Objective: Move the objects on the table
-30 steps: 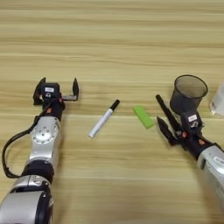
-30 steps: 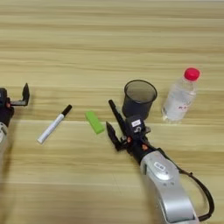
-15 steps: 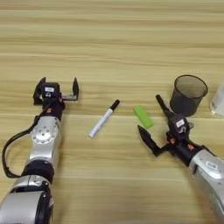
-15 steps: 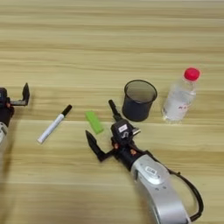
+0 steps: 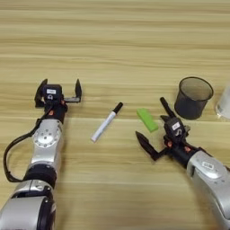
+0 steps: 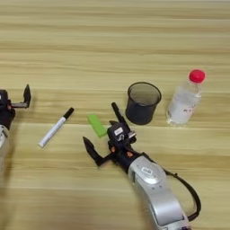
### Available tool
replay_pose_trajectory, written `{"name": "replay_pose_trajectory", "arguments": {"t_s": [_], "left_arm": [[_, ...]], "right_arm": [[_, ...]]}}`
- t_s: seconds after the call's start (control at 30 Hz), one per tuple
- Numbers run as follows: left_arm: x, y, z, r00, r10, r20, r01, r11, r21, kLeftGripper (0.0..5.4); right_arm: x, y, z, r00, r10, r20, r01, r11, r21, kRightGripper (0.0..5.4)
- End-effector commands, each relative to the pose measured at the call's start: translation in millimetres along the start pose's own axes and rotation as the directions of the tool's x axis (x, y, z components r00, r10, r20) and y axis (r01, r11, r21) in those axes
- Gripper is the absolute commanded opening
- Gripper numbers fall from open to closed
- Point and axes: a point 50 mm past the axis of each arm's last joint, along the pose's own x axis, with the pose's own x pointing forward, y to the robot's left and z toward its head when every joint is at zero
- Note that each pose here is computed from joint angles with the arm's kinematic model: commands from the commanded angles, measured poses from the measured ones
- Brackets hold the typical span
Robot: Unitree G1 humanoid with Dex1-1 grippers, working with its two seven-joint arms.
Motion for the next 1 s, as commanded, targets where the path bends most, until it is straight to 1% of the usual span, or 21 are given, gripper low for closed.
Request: {"name": "replay_pose_trajectory", "arguments": {"t_s": [0.03,0.1,0.27,0.3,0.47,0.57,0.67,0.83,0.93,1.0], "left_arm": [[-0.2,-1.3,1.3,1.0,-0.004,0.008,0.004,1.0,0.009,5.4],[-0.3,-1.1,1.3,1.0,-0.004,0.009,0.004,1.0,0.009,5.4],[-0.8,-1.1,1.5,1.0,-0.004,0.01,0.003,1.0,0.009,5.4],[-0.8,-1.2,1.5,1.0,-0.004,0.011,0.003,1.0,0.009,5.4],[-1.2,-1.3,1.7,1.0,-0.003,0.012,0.003,1.0,0.008,5.4],[-1.4,-1.2,1.8,1.0,-0.002,0.013,0.002,1.0,0.008,5.4],[-1.4,-1.0,1.8,1.0,-0.002,0.013,0.002,1.0,0.008,5.4],[-1.3,-0.4,1.7,1.0,-0.001,0.012,0.001,1.0,0.009,5.4],[-1.4,-0.1,1.7,1.0,0.0,0.012,0.0,1.0,0.009,5.4],[-1.4,0.3,1.7,1.0,-0.001,0.012,0.0,1.0,0.009,5.4]], "right_arm": [[4.3,1,-2.4,1.0,0.022,-0.015,-0.022,0.999,0.024,5.38],[5.4,2,-4.5,0.999,0.028,-0.026,-0.027,0.999,0.038,5.38],[6.8,9,-11.6,0.996,0.074,-0.057,-0.067,0.99,0.124,5.38],[7.0,10,-13.1,0.995,0.079,-0.065,-0.071,0.989,0.13,5.38],[7.9,14,-19.2,0.99,0.099,-0.097,-0.085,0.987,0.138,5.38],[6.5,21,-19.0,0.986,0.135,-0.097,-0.121,0.983,0.141,5.38],[5.9,24,-18.5,0.984,0.152,-0.096,-0.137,0.98,0.141,5.38],[4.7,30,-18.8,0.977,0.189,-0.102,-0.171,0.972,0.162,5.38],[5.3,28,-17.9,0.98,0.171,-0.096,-0.155,0.975,0.157,5.38],[5.0,25,-11.9,0.986,0.152,-0.064,-0.143,0.982,0.122,5.38]]}}
